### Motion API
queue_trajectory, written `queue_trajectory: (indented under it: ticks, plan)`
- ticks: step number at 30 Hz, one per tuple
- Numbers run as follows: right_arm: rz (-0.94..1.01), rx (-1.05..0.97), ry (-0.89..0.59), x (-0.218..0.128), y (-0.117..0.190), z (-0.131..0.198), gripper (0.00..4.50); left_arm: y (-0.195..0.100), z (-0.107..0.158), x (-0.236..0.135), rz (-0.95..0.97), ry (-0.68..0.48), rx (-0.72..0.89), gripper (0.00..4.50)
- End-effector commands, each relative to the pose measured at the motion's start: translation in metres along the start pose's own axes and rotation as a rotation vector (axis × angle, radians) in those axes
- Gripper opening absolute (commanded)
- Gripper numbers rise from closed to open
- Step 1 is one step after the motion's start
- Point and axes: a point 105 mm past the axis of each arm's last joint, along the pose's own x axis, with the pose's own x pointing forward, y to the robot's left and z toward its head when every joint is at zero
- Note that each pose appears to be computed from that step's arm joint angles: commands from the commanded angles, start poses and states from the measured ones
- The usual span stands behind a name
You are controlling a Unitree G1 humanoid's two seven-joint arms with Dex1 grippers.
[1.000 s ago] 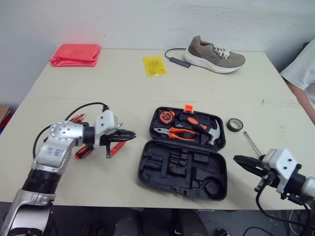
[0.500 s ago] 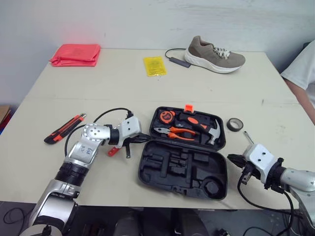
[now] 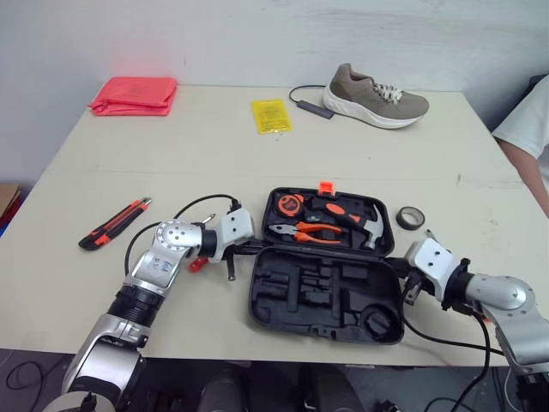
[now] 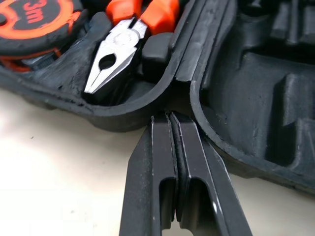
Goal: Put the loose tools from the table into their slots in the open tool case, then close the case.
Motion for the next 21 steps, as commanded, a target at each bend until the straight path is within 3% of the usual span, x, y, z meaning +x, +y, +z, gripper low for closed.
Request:
queue_trajectory:
  ticks: [1,10,21]
  plan:
    - [0.084,-0.049,-0.055,0.01,0.013,0.013,0.0,-0.011,0.002,-0.006,-0.037,-0.015,0.01,0.02]
    - [0.141,-0.07,-0.104,0.017,0.028,0.027,0.0,-0.013,-0.01,-0.029,0.067,0.007,-0.049,0.02]
    - [0.142,-0.092,-0.099,0.018,0.024,0.028,0.0,-0.02,-0.013,-0.038,0.082,0.009,-0.055,0.02]
